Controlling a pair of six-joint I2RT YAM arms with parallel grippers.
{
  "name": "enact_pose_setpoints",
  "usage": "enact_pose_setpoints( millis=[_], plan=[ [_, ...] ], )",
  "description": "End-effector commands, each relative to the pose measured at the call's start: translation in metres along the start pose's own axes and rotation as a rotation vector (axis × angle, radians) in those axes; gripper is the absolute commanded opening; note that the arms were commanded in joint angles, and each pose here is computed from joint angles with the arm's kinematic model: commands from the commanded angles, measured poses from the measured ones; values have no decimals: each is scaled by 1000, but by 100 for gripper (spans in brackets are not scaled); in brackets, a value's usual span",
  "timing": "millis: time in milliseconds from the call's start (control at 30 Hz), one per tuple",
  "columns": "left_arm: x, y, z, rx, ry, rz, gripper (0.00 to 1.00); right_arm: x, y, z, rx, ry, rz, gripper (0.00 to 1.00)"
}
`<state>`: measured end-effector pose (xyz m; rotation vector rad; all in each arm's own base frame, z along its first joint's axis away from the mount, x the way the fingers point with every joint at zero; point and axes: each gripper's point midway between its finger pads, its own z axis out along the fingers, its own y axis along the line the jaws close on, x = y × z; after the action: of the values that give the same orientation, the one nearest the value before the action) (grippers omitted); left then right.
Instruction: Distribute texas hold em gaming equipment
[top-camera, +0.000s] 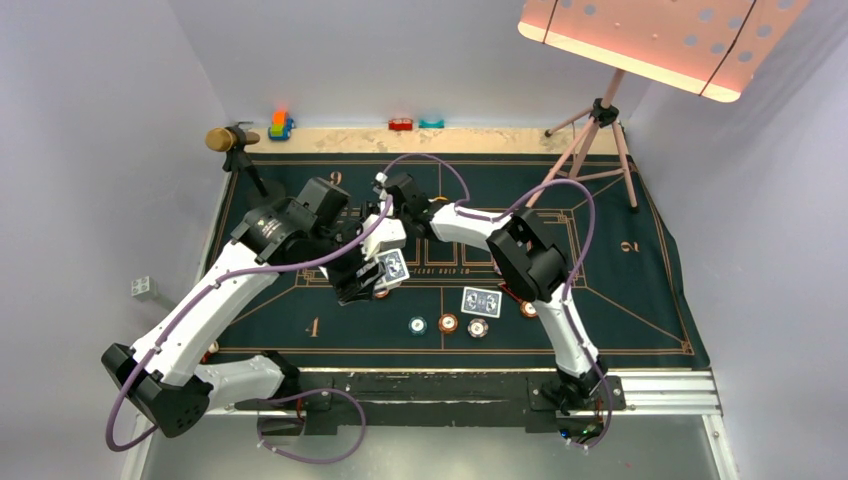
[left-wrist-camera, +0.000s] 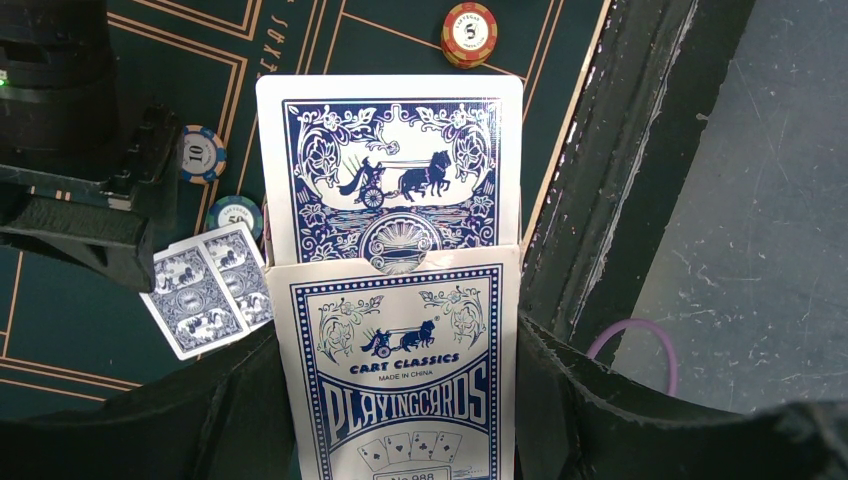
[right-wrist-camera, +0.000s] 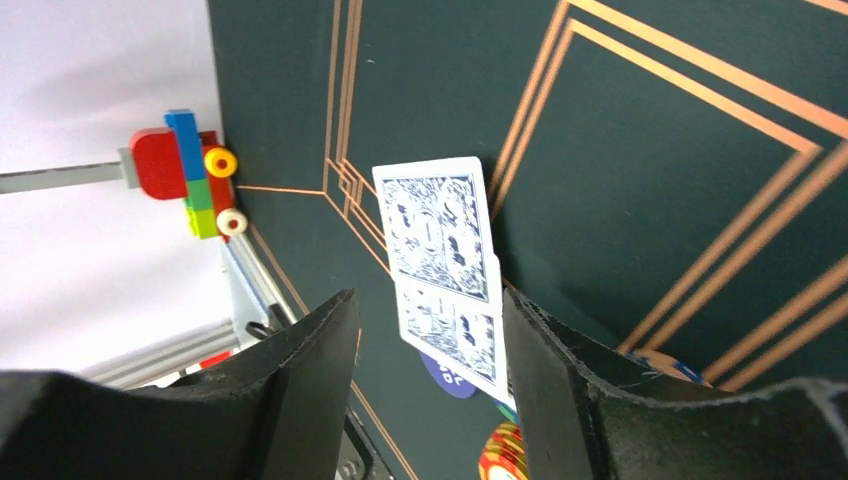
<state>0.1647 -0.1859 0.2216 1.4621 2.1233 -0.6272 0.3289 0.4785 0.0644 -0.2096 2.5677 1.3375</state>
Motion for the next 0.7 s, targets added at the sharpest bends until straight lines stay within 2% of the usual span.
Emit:
enact_pose_setpoints(
  millis=[0,167,333,533,667],
  plan=[
    [-6,-4,-5,2,-40,7,0,-25,18,-36,33,-98,-57,61],
    [-5,-3,-3,4,-37,4,0,-52,47,-91,-16,-201,-82,70],
    [-5,-3,-3,3,-40,4,0,-68,76,-156,-95,-280,-108,85],
    [-6,-2,-2,-1,-41,9,0,-40,85,-209,-224,-296,-109,94],
    [-6,-1,-1,2,-38,8,0,-9,93,-223,-329,-259,-114,96]
  ],
)
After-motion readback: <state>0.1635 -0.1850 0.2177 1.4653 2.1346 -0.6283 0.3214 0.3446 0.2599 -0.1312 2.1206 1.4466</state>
